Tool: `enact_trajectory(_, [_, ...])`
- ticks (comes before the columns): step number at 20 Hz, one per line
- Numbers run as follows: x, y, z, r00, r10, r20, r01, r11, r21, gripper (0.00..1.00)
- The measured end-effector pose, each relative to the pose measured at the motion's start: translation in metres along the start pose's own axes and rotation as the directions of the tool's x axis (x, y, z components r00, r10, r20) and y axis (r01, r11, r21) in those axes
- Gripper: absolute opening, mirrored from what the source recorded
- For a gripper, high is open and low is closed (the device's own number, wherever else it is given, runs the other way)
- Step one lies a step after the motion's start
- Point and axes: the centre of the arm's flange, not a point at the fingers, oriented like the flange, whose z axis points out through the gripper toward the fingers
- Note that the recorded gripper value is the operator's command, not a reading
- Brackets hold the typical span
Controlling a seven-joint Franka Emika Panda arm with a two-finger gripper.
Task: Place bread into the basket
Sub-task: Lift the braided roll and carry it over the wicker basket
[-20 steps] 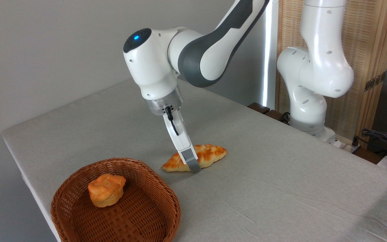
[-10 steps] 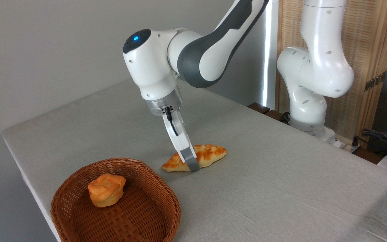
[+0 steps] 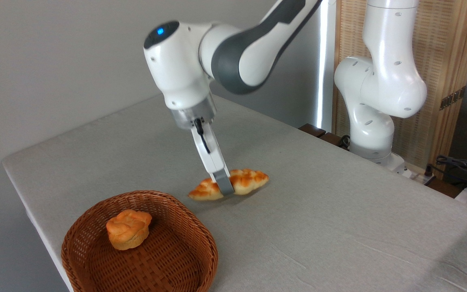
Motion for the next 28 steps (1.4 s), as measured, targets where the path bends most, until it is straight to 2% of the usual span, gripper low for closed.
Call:
enact_trajectory(6, [-0.012,-0.014,-0.072,0.995,-0.033,-0.089,0.042,0.993,0.109,0.41])
enact_trajectory(7, [-0.015,-0.019,-0.083,0.993,-0.040,-0.114,0.055,0.989,0.135,0.45])
enact_trajectory(8, [-0.018,-0.025,-0.093,0.986,-0.051,-0.156,0.077,0.983,0.165,0.49])
enact_trajectory(10, [-0.023,-0.036,-0.105,0.970,-0.070,-0.232,0.121,0.970,0.212,0.49])
enact_trajectory(13, [-0.028,-0.061,-0.105,0.948,-0.090,-0.304,0.182,0.940,0.290,0.49])
enact_trajectory(14, [-0.030,-0.072,-0.101,0.941,-0.098,-0.324,0.205,0.927,0.316,0.67])
enact_trajectory(15, [-0.030,-0.082,-0.097,0.929,-0.105,-0.354,0.232,0.912,0.338,0.72])
enact_trajectory(17, [-0.027,-0.096,-0.088,0.907,-0.120,-0.404,0.275,0.895,0.351,1.00])
enact_trajectory(19, [-0.025,-0.104,-0.081,0.888,-0.140,-0.438,0.306,0.890,0.338,1.00])
enact_trajectory(22, [-0.025,-0.110,-0.080,0.878,-0.140,-0.457,0.326,0.875,0.359,1.00])
enact_trajectory(24, [-0.024,-0.114,-0.077,0.877,-0.139,-0.461,0.331,0.868,0.369,1.00])
enact_trajectory(28, [-0.021,-0.117,-0.072,0.879,-0.141,-0.456,0.330,0.870,0.366,1.00])
